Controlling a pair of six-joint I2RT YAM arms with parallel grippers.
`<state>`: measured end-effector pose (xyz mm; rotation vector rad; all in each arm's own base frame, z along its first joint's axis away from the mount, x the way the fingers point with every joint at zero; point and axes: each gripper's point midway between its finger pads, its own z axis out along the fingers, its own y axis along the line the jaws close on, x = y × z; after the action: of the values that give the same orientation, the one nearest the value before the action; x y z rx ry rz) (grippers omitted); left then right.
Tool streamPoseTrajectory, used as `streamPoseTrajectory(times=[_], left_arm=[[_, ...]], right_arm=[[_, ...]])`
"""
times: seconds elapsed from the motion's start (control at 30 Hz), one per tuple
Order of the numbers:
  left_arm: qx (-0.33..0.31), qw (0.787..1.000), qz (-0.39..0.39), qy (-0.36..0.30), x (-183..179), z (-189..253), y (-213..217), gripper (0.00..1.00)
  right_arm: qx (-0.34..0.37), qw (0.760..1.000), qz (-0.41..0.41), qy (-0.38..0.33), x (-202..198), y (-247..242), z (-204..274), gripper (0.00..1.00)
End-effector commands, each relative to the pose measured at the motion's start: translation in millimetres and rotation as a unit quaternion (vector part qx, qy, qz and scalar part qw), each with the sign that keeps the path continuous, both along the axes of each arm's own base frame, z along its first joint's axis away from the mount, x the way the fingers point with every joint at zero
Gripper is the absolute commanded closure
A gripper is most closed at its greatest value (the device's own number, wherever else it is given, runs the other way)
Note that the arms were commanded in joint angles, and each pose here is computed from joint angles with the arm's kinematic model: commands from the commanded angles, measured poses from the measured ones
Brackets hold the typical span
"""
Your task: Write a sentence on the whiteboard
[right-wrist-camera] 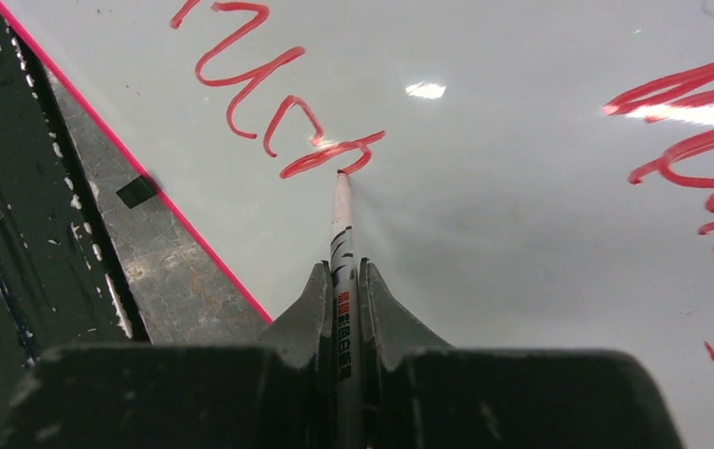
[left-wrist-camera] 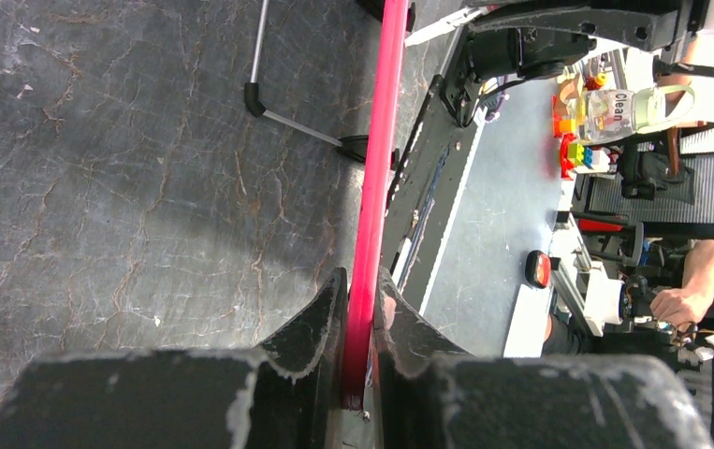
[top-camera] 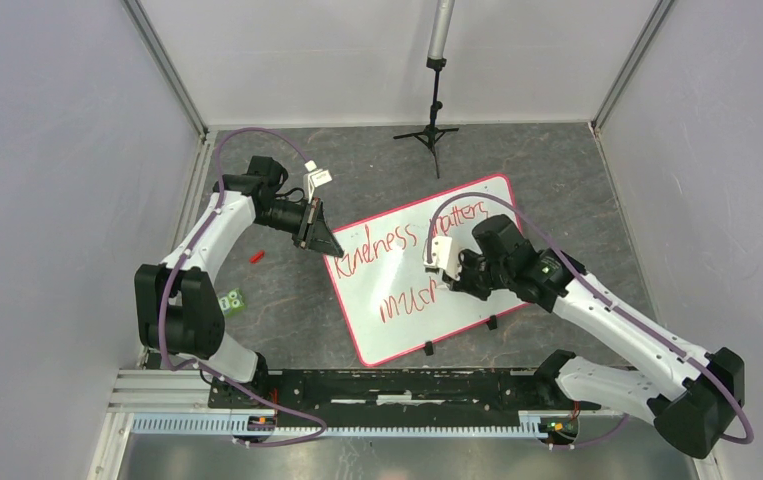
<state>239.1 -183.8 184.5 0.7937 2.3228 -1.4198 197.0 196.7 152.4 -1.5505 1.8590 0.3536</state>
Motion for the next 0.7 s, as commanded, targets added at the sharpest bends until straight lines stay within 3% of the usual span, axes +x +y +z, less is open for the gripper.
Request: streamPoseTrajectory(times=[0.0, 0.23, 0.47, 0.67], left_arm=[[0.027, 0.999, -0.005, -0.033, 10.7, -10.8, 2.9, 0.98], [0.03, 0.999, -0.005, -0.033, 9.5, -11.8, 3.7, 0.98], [0.028, 0.999, -0.005, -0.035, 9.2, -9.5, 3.3, 0.98], [0.025, 0.999, -0.006, -0.037, 8.6, -8.5, 2.8, 0.98]], right_arm=[[-0.023, 1.0, 0.005, 0.02, -8.9, -10.0, -22.2, 1.0], [-0.03, 0.998, 0.029, 0.041, -22.8, -13.2, -31.2, 1.0], [0.011, 0.999, 0.04, 0.01, -19.8, -3.0, 10.4, 1.0], [-0.002, 1.0, 0.02, -0.004, -13.4, -9.8, 13.9, 1.0]])
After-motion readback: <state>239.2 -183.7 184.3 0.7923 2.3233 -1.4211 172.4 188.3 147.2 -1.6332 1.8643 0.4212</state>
